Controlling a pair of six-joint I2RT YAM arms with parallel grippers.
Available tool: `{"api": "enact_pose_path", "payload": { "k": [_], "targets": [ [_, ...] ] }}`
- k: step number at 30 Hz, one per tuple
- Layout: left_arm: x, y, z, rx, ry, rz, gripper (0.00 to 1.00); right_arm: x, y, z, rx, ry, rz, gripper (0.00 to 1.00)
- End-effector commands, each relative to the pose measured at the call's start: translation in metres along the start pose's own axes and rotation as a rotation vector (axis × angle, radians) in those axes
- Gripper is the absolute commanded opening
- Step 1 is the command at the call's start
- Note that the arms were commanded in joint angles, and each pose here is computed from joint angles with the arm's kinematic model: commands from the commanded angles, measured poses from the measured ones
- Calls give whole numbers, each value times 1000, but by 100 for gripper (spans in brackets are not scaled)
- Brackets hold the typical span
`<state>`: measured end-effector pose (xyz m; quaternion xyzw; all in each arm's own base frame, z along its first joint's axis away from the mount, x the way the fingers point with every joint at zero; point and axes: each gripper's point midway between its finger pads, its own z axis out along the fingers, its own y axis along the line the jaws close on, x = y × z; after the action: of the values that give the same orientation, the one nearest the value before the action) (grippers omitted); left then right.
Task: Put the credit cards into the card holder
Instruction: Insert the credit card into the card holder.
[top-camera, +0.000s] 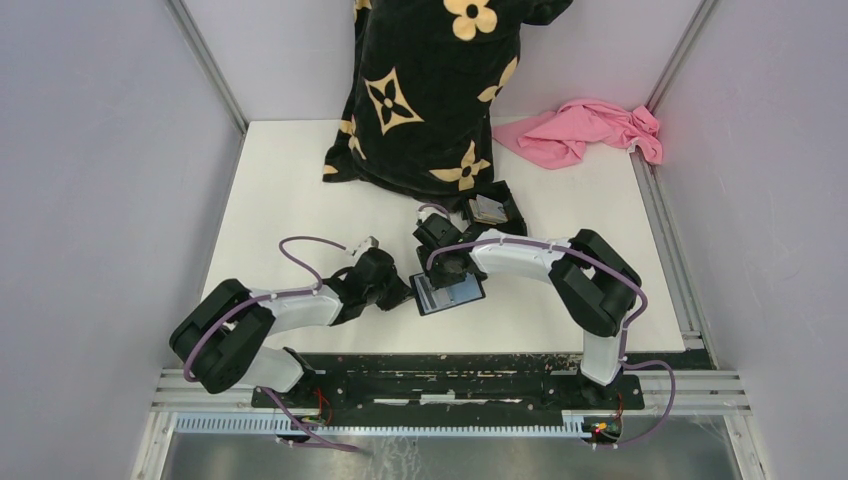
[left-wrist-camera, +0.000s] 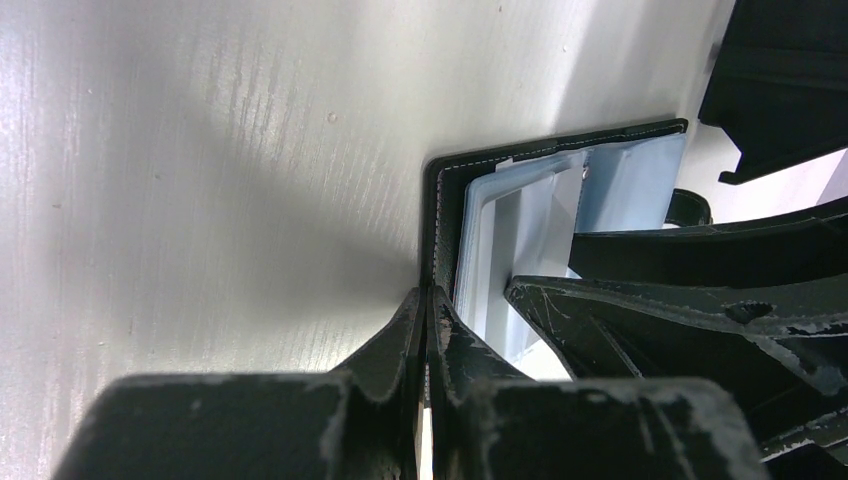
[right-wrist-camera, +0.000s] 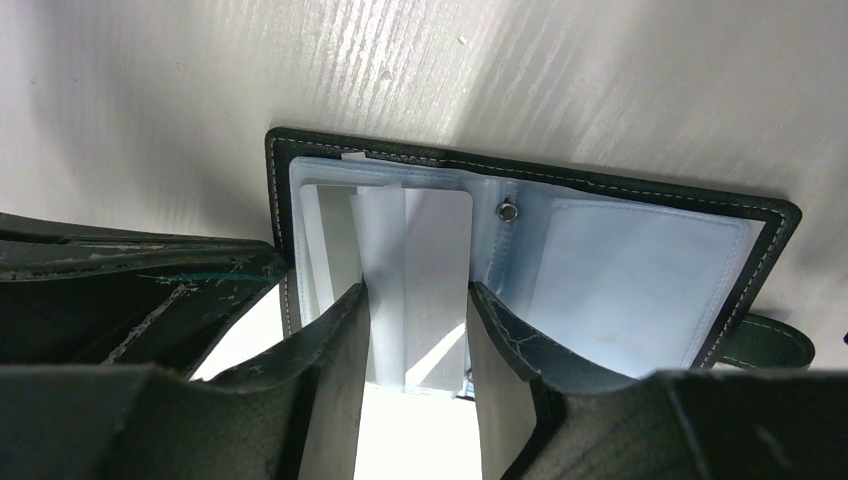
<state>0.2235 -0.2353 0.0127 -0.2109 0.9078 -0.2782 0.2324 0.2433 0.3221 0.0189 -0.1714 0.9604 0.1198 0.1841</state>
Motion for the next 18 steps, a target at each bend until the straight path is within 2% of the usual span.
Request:
{"api": "enact_pose_path", "payload": {
  "k": [1, 9, 14, 18],
  "targets": [
    [21, 34, 2, -117, 67, 35, 8, 28, -8, -1, 44, 113, 17, 44],
    [23, 31, 3, -110, 60, 23, 8, 21, 9, 1, 9, 143, 76, 34],
    [22, 28, 5, -102, 53, 14, 8, 16, 10, 0, 13, 139, 102, 35],
    [21, 26, 7, -106, 44, 9, 8, 9, 16, -5, -11, 129, 114, 39]
  ]
}}
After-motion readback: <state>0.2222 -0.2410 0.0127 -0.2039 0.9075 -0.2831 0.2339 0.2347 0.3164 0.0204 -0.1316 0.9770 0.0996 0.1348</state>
